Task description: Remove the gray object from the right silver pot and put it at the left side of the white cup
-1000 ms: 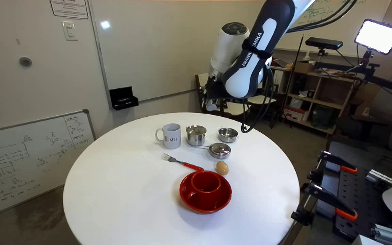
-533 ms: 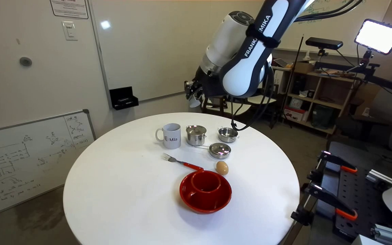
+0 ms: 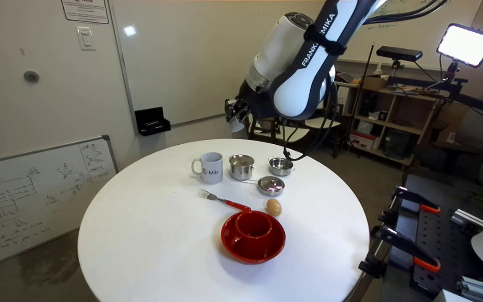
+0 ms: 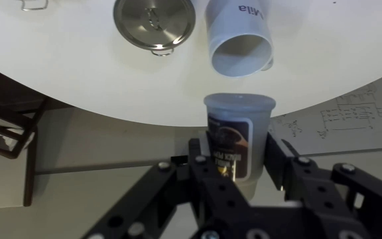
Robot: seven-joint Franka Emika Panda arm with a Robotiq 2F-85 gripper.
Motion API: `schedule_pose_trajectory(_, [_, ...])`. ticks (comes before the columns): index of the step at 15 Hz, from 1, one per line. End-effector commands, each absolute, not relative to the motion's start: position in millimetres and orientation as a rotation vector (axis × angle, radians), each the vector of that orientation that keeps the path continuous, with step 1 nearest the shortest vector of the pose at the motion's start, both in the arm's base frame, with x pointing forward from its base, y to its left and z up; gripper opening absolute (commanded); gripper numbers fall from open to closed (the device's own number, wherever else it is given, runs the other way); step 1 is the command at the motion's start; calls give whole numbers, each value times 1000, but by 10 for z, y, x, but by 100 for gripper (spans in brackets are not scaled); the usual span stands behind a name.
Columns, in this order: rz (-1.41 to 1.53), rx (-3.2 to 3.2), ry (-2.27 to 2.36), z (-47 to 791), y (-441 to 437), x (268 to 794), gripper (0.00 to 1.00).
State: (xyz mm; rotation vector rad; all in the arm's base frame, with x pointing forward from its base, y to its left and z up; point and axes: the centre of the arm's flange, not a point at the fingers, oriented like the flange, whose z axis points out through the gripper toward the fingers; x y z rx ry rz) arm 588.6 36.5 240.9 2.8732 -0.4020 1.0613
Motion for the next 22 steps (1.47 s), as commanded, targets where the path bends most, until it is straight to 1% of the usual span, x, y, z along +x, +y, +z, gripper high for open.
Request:
schedule_pose_trajectory(1, [1192, 2973, -171, 2237, 633, 5999, 17])
schedule_pose_trajectory(3, [1259, 3032, -29, 2149, 876, 6022, 17])
schedule_pose_trajectory(9, [1303, 3169, 467, 2230, 1316, 6314, 17])
schedule_pose_trajectory(12, [1212, 3237, 689, 1986, 1340, 6341, 17])
schedule_pose_trajectory(14, [1126, 3247, 753, 1755, 1298, 6360, 17])
schedule_pose_trajectory(18, [986, 3192, 854, 1398, 1215, 6543, 17])
schedule_pose_trajectory(22, [895, 3136, 1010, 1263, 1282, 6771, 17])
